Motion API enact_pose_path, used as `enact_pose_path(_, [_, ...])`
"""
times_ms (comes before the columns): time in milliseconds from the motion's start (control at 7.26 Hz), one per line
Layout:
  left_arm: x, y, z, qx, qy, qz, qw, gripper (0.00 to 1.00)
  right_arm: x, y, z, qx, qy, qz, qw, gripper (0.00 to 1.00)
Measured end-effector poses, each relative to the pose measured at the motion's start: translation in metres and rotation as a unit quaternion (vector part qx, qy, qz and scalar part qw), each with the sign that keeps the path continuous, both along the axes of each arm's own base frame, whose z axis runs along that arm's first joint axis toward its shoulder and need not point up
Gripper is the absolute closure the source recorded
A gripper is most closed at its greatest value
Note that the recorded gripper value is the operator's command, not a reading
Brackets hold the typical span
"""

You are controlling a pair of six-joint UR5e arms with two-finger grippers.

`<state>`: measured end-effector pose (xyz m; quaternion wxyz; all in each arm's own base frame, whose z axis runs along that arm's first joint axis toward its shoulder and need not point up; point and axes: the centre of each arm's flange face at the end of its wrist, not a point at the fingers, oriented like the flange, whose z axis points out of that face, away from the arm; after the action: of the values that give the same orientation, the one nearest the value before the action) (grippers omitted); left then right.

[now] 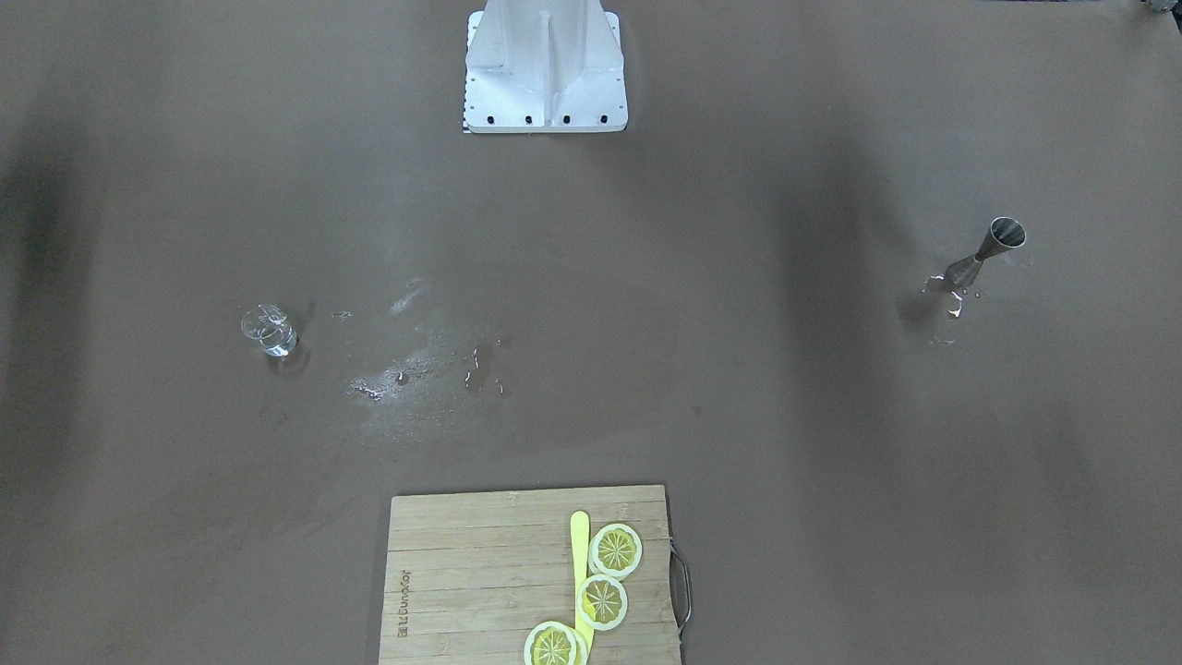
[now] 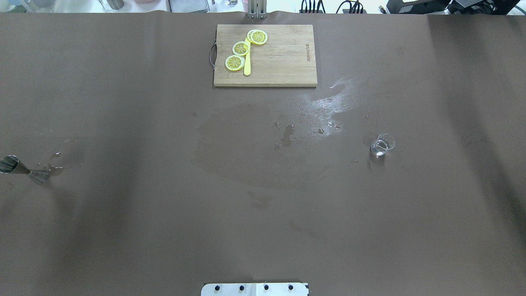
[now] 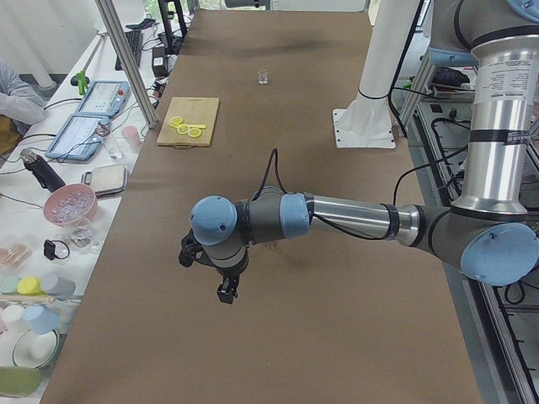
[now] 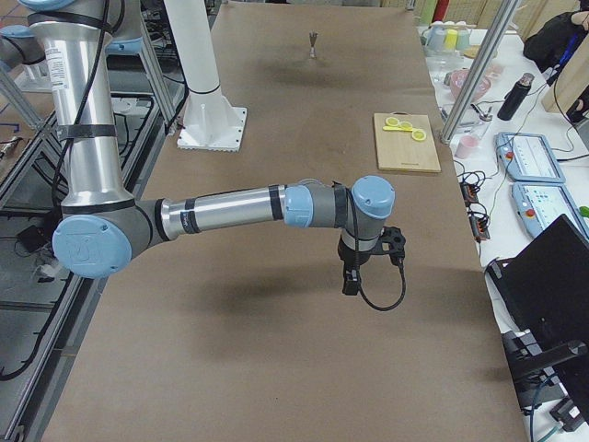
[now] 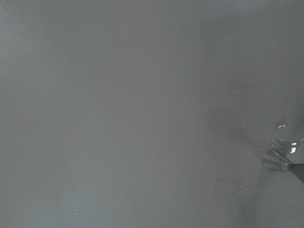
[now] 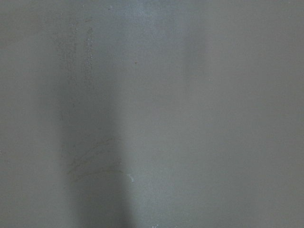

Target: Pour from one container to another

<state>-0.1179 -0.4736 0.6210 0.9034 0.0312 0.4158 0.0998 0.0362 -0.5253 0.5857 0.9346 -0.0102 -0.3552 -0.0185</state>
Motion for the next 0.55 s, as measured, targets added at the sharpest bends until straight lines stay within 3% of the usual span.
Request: enact_pose_path(551, [0.0003, -0.0001, 0.0003, 0.000, 0.000, 0.000, 1.0000, 0.02, -0.0016, 0.0001, 0.0011, 0.000, -0.002, -0.003, 1.0000, 0.00])
